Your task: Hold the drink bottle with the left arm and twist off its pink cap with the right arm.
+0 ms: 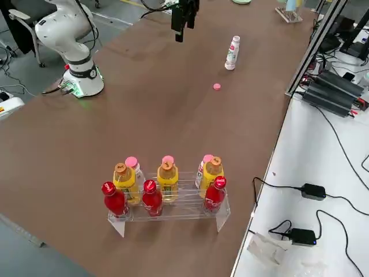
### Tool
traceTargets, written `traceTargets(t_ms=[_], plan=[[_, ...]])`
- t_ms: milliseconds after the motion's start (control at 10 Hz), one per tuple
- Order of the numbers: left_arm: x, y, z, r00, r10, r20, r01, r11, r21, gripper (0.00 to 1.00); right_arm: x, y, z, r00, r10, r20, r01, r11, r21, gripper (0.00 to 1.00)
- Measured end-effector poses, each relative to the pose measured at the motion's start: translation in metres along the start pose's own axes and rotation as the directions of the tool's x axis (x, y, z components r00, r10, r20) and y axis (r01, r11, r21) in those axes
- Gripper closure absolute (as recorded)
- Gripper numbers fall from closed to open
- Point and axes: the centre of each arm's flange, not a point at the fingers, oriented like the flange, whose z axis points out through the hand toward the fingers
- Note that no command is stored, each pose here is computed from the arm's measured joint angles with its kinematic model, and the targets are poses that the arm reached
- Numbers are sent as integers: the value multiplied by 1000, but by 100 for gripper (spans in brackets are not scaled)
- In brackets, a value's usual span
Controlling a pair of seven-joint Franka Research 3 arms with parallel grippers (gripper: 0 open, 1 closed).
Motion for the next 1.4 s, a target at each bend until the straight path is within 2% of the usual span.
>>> traceTargets(t_ms=[400, 700, 1100, 1400], plan=[[-14, 4, -8, 999, 22, 47, -22, 1000, -9, 2, 0, -1, -2, 1000, -1, -5, 1, 1000, 0, 0], [-13, -5, -6, 981, 181, 65, -180, 984, -8, 3, 0, -1, -2, 1000, -1, -5, 1, 1000, 0, 0], [-13, -6, -5, 974, 215, 70, -215, 977, -8, 3, 0, 0, -2, 1000, 10, -3, -10, 1000, 4, 0], [-14, -6, -5, 974, 215, 71, -215, 977, -8, 3, 0, -2, -2, 988, 151, 1, -151, 988, 13, 0]])
